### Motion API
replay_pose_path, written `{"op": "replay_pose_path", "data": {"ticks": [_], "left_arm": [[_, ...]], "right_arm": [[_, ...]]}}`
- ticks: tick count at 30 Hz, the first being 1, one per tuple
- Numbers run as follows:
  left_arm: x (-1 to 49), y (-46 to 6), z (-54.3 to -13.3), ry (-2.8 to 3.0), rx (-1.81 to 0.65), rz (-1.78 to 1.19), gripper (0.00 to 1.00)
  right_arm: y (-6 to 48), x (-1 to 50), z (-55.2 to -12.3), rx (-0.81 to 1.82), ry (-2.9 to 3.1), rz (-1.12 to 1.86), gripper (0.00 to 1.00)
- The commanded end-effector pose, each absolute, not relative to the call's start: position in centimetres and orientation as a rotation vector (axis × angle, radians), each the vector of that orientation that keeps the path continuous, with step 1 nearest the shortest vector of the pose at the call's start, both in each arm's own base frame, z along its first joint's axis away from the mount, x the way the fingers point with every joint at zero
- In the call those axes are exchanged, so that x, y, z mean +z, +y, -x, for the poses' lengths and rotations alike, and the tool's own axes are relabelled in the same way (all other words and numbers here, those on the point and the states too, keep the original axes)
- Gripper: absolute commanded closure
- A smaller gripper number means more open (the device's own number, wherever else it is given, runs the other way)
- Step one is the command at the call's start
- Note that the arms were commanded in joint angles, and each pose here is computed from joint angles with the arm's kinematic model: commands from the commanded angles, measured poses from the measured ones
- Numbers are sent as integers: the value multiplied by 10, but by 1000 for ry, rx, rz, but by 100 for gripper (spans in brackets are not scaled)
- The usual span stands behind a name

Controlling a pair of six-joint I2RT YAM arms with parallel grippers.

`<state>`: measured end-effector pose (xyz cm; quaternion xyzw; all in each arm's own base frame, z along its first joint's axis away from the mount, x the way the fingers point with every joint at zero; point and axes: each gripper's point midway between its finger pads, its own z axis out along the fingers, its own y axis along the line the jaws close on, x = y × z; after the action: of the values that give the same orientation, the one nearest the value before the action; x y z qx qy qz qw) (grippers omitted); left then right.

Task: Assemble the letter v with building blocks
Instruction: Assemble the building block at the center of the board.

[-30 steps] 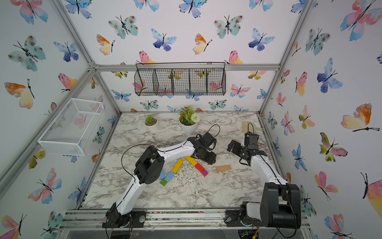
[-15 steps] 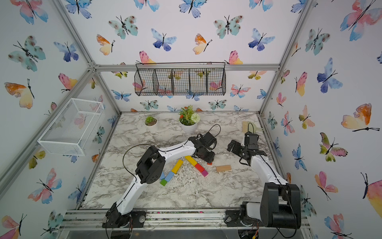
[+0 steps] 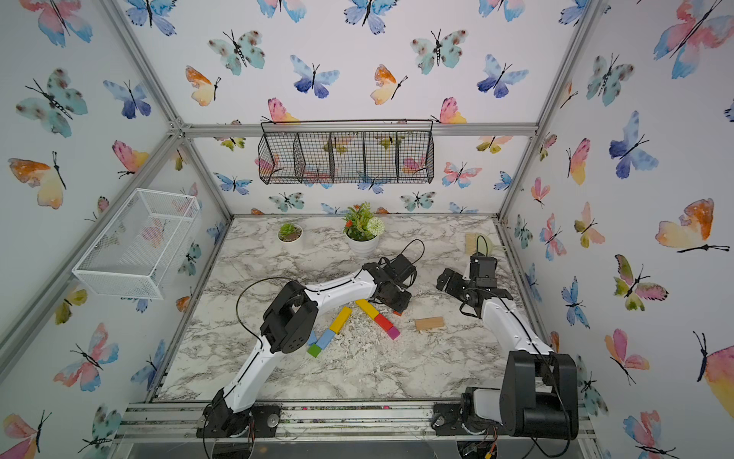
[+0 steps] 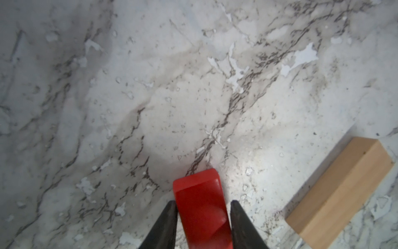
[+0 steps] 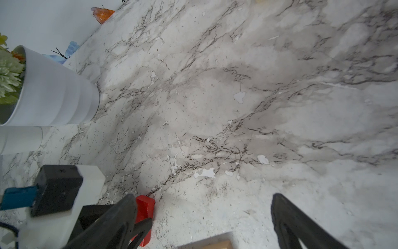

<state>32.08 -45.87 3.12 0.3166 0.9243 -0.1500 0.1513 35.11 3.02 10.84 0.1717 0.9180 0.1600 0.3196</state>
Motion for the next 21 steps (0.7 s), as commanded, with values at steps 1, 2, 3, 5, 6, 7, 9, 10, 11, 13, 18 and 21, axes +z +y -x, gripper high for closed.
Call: {"op": "replay_pose_path", "data": {"ticks": [1,2,3,5,6,7,9,10,11,13,18,21], "left_arm": [[12,-446,-307,2710,-348,-970,63],[13,-448,-306,2703,-349,-979,64],[16,-449,-305,2694,-351,-986,64],[18,-453,-302,2682,-366,-1005,67],[19,-454,-300,2680,-373,-1011,67],[20,-456,-299,2679,-383,-1015,68],[21,-456,-298,2676,-388,-1021,69],[23,-457,-297,2673,-391,-1025,70],[24,-458,-295,2670,-390,-1030,70],[27,-458,-294,2663,-394,-1035,71],[31,-461,-285,2646,-403,-1063,71],[32,-463,-277,2638,-400,-1090,72]], "right_arm": [[30,108,-349,423,2414,-439,1],[29,109,-349,417,2412,-444,1],[29,110,-349,414,2408,-443,1],[28,113,-350,411,2398,-446,1],[28,115,-350,411,2394,-445,1],[27,116,-350,409,2388,-447,1],[27,119,-350,407,2380,-448,1],[27,121,-350,406,2377,-449,1],[26,123,-350,404,2373,-450,1],[25,125,-350,399,2364,-455,1],[20,133,-348,371,2333,-470,1],[18,140,-347,363,2301,-475,1]]}}
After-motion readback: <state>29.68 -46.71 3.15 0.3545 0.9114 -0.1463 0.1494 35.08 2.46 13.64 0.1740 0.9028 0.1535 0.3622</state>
